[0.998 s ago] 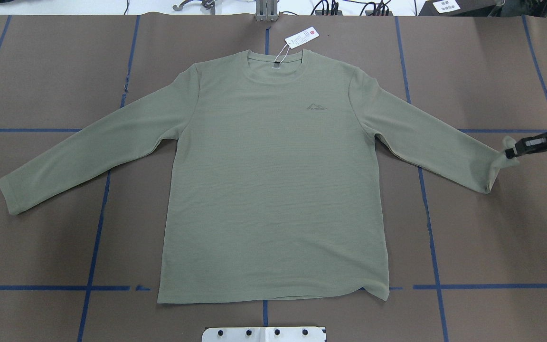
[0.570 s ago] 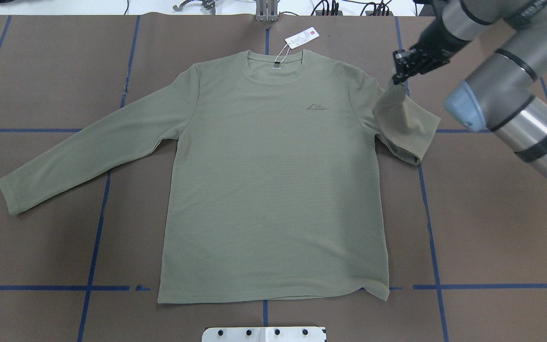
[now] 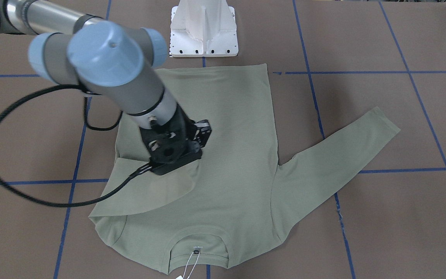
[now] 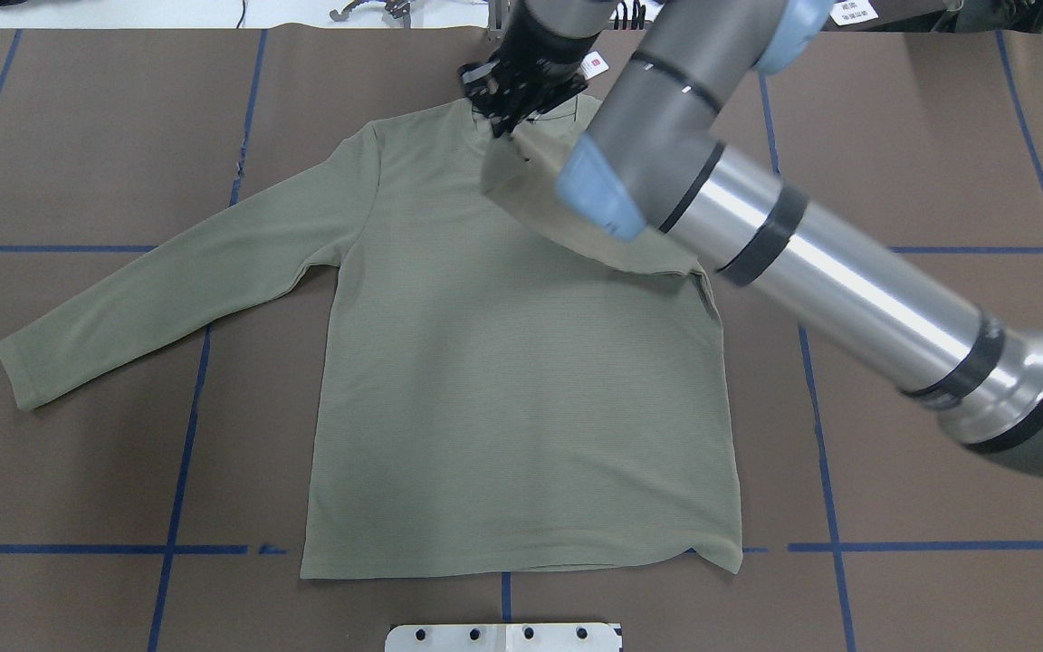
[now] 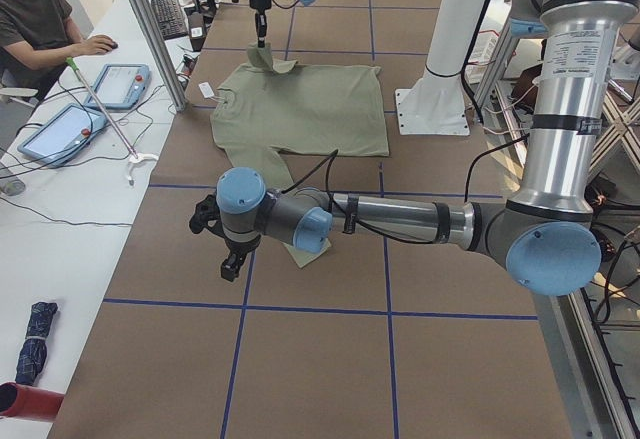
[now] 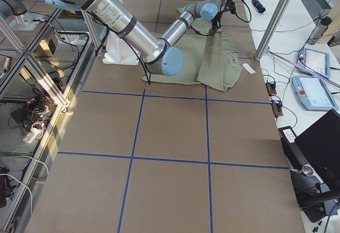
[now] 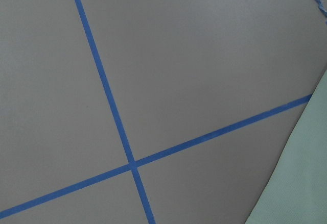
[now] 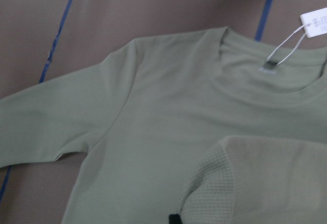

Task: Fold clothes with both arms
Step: 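Lift the sleeve with the right gripper and fold it across the shirt body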

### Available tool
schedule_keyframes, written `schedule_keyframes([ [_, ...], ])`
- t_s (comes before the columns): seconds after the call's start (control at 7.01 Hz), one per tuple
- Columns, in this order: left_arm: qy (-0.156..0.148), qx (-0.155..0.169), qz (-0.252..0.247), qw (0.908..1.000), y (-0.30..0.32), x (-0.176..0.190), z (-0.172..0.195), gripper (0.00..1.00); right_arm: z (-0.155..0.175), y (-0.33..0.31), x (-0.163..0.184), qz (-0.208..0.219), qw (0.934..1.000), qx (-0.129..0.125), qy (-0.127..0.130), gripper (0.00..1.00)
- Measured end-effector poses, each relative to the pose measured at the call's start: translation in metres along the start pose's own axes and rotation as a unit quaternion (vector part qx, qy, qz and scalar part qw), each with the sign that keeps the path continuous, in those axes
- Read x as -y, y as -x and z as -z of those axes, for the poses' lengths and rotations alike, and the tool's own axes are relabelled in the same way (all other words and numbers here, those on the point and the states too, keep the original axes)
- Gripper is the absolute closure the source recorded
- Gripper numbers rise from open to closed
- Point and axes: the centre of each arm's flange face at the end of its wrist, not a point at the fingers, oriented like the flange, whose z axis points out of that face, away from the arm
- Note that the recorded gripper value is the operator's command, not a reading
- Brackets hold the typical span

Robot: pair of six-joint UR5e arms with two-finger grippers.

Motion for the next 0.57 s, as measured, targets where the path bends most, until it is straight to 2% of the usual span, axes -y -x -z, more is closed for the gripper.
schedule_keyframes([
  [0.14,-0.001,0.0,-0.001,1.0,0.007,-0.001,-0.006,0.0,-0.055,0.05,-0.04,0.011,0.9994,-0.029,-0.014,1.0],
  [0.29,-0.002,0.0,-0.002,1.0,0.013,-0.002,-0.012,0.0,-0.092,0.074,-0.067,0.02,0.9982,-0.049,-0.028,1.0],
  [0.57,-0.002,0.0,-0.002,1.0,0.019,-0.004,-0.018,0.0,-0.123,0.082,-0.08,0.027,0.9973,-0.053,-0.042,1.0],
])
